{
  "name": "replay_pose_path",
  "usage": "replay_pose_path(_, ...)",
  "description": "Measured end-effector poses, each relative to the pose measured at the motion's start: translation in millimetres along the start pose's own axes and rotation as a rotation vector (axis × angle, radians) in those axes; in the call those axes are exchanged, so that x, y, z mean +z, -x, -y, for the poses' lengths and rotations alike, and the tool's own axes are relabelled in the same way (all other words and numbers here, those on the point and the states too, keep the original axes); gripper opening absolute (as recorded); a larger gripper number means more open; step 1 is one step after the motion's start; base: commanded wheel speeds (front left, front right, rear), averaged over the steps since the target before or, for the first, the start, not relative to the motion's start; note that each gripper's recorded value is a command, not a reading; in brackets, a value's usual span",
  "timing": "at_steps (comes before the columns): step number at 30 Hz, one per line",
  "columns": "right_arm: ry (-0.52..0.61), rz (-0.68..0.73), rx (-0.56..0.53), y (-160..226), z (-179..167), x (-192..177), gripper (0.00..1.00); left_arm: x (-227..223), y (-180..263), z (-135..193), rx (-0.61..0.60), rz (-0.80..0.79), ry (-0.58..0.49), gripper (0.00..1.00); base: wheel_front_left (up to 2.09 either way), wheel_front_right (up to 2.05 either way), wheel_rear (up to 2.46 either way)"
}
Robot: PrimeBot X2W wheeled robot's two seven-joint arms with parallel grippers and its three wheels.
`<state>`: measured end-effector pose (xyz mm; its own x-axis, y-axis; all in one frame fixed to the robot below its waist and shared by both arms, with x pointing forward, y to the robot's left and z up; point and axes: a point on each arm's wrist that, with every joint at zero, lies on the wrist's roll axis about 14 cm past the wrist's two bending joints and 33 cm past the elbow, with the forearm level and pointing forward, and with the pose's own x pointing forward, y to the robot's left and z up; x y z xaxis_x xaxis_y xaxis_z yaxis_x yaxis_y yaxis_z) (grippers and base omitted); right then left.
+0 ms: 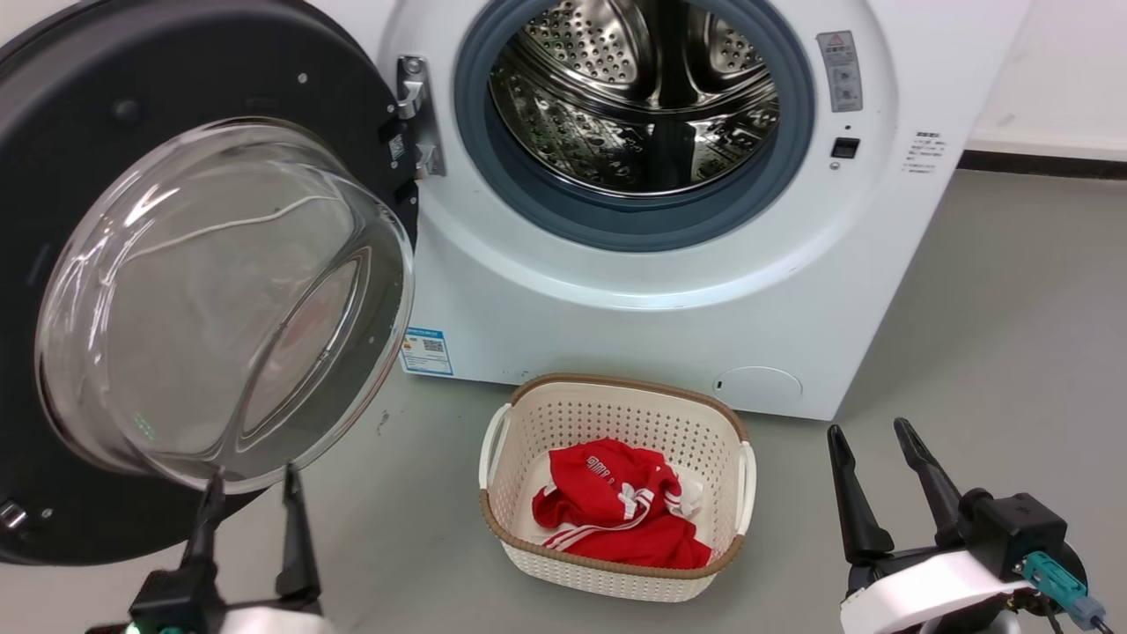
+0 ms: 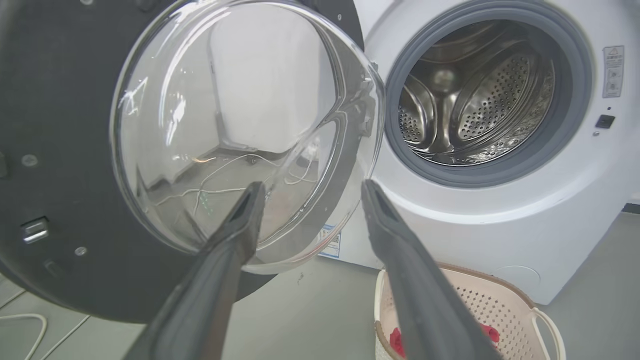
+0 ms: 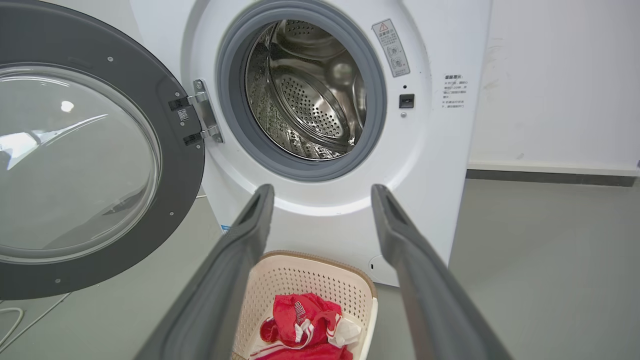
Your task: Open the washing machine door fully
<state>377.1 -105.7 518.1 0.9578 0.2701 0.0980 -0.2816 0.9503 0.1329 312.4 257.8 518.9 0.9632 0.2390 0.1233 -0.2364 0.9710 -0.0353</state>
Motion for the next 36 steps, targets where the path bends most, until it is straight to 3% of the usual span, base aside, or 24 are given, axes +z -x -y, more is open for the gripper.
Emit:
replay_pose_path(9,0.053,0.034,-0.077,11,25,17,1.0,26,-36,66,-0.206,0.093,0.011,1.0,0.0,0.0,0.0)
replay_pose_path(16,0.08,0.047,-0.139,23,43,26,1.0,23,-44,97,-0.295,0.089,0.012,1.0,0.0,0.0,0.0)
replay_pose_path(36,0.05,0.006,-0.151,23,47,10,1.0,10,-45,105,-0.313,0.052,0.019,1.0,0.0,0.0,0.0)
